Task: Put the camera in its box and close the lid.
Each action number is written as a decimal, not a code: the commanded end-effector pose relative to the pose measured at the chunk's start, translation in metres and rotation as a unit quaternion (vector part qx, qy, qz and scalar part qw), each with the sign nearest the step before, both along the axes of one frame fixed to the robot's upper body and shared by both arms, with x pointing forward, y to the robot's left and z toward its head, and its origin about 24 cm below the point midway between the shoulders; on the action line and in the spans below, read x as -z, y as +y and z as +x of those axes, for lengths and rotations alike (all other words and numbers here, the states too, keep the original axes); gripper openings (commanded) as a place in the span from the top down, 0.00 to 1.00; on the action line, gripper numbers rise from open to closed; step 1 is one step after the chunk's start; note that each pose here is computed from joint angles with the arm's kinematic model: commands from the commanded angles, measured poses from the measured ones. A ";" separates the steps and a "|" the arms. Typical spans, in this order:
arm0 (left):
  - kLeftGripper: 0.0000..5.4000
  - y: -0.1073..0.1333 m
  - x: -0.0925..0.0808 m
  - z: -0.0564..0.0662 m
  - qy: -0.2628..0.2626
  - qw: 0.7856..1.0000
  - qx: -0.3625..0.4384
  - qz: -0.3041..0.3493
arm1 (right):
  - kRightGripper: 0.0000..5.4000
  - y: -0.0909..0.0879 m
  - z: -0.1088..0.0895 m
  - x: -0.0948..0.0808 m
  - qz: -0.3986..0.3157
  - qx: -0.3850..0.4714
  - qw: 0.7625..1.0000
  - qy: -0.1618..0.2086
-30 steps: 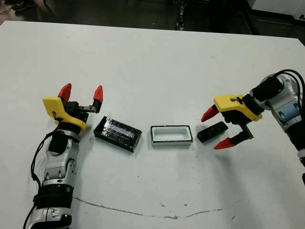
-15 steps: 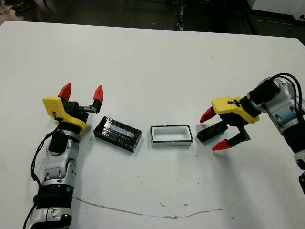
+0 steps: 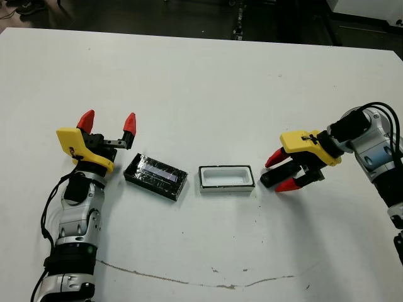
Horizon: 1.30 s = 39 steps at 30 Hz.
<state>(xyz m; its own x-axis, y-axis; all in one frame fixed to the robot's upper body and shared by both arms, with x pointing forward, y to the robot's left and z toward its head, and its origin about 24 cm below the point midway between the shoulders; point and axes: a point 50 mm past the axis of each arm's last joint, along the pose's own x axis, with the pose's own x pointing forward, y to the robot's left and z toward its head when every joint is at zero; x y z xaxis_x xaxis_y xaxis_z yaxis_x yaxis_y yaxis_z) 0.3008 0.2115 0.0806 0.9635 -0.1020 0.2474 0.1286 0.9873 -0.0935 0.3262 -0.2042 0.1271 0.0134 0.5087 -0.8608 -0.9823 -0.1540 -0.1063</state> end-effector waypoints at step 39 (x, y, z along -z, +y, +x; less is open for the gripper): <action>0.00 0.001 0.008 -0.002 0.012 1.000 -0.002 0.004 | 0.69 -0.001 0.023 -0.048 0.193 0.180 0.961 -0.082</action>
